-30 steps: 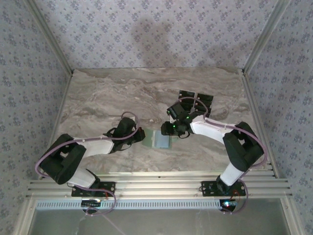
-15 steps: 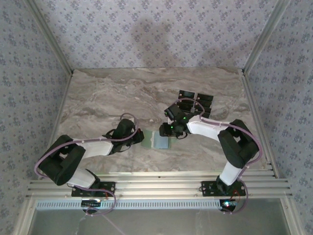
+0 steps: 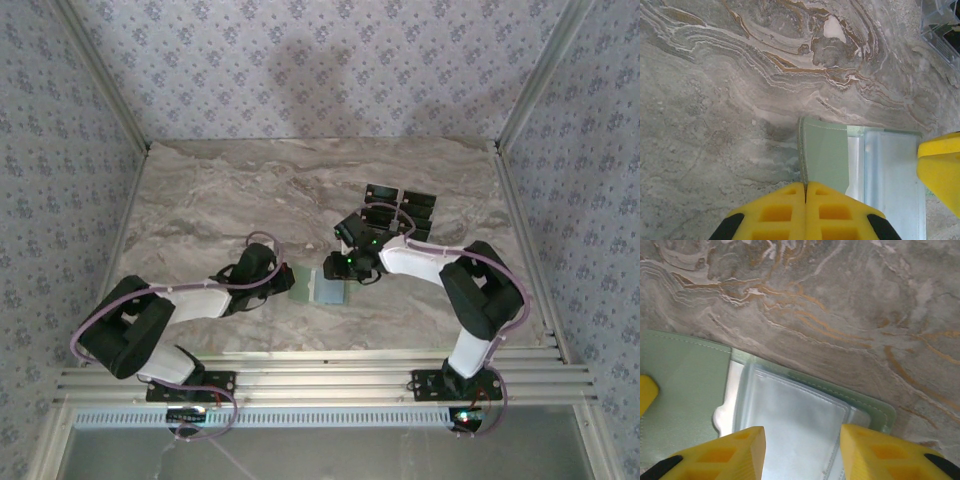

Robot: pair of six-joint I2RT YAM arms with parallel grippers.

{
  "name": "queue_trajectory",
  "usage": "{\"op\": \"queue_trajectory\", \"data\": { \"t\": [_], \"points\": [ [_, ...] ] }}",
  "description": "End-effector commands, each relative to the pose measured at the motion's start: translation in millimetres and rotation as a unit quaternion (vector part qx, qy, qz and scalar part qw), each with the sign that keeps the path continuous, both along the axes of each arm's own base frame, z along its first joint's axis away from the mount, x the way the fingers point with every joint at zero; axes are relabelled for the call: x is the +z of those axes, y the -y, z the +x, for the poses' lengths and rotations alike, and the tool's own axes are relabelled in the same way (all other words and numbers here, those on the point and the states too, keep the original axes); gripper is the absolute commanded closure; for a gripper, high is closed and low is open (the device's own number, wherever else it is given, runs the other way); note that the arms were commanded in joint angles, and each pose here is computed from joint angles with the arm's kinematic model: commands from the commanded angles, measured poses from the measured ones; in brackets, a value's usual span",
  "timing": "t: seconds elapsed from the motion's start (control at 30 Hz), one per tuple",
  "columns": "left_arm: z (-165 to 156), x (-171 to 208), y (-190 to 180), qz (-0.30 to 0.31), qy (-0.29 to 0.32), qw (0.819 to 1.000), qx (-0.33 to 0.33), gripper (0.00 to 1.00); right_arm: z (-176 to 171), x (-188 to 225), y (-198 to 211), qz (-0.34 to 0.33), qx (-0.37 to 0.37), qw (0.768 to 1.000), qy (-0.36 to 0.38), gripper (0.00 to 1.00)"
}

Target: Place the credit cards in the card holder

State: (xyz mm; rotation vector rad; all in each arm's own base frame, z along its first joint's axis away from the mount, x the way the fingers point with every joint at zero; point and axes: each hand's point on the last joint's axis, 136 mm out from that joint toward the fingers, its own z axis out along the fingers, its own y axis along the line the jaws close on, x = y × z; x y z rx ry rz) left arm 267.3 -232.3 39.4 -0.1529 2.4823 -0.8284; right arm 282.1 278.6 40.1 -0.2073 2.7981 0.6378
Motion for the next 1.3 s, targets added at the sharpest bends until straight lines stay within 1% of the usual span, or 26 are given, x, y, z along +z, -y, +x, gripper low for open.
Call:
{"op": "queue_trajectory", "data": {
  "t": [0.0,0.17,0.37,0.4,0.43,0.47,0.53,0.57,0.6,0.67,0.77,0.9,0.97,1.13,1.27],
  "points": [
    [0,1,1,-0.004,0.007,1.000,0.005,1.00,-5,-8,-4,0.024,-0.012,0.999,-0.028,0.54],
    [-1,-1,1,-0.003,0.006,1.000,0.006,1.00,-6,-8,-12,0.049,-0.014,0.998,-0.039,0.54],
    [0,-1,1,0.000,0.007,1.000,0.006,1.00,-5,-1,-9,0.048,-0.015,0.998,-0.032,0.54],
    [0,-2,-1,0.004,0.006,1.000,0.008,0.95,-5,0,-8,0.046,-0.016,0.998,-0.032,0.54],
    [1,-2,-3,0.011,0.007,1.000,0.011,0.88,-5,0,-7,0.043,-0.016,0.998,-0.031,0.54],
    [2,0,-5,0.016,0.011,1.000,0.013,0.77,-5,1,-6,0.041,-0.016,0.999,-0.028,0.54],
    [4,3,-10,0.033,0.016,0.999,0.022,0.48,-6,2,-3,0.037,-0.017,0.999,-0.026,0.54],
    [5,5,-13,0.041,0.020,0.999,0.024,0.39,-6,4,-3,0.038,-0.015,0.999,-0.023,0.54],
    [6,8,-16,0.047,0.023,0.998,0.028,0.33,-6,6,-2,0.036,-0.016,0.999,-0.022,0.54],
    [9,15,-21,0.062,0.034,0.997,0.034,0.26,-6,10,0,0.035,-0.016,0.999,-0.016,0.54],
    [10,22,-31,0.093,0.045,0.994,0.036,0.23,-7,17,1,0.034,-0.015,0.999,-0.009,0.54],
    [10,26,-44,0.160,0.043,0.986,0.023,0.22,-8,27,3,0.032,-0.014,0.999,0.000,0.54],
    [8,28,-47,0.184,0.045,0.982,0.013,0.22,-9,28,5,0.028,-0.015,0.999,0.001,0.54],
    [2,28,-45,0.211,0.047,0.976,-0.017,0.22,-10,24,5,0.020,-0.016,1.000,-0.003,0.54],
    [-4,25,-34,0.230,0.050,0.971,-0.050,0.21,-11,15,5,0.011,-0.015,1.000,-0.010,0.54]
  ]
}}
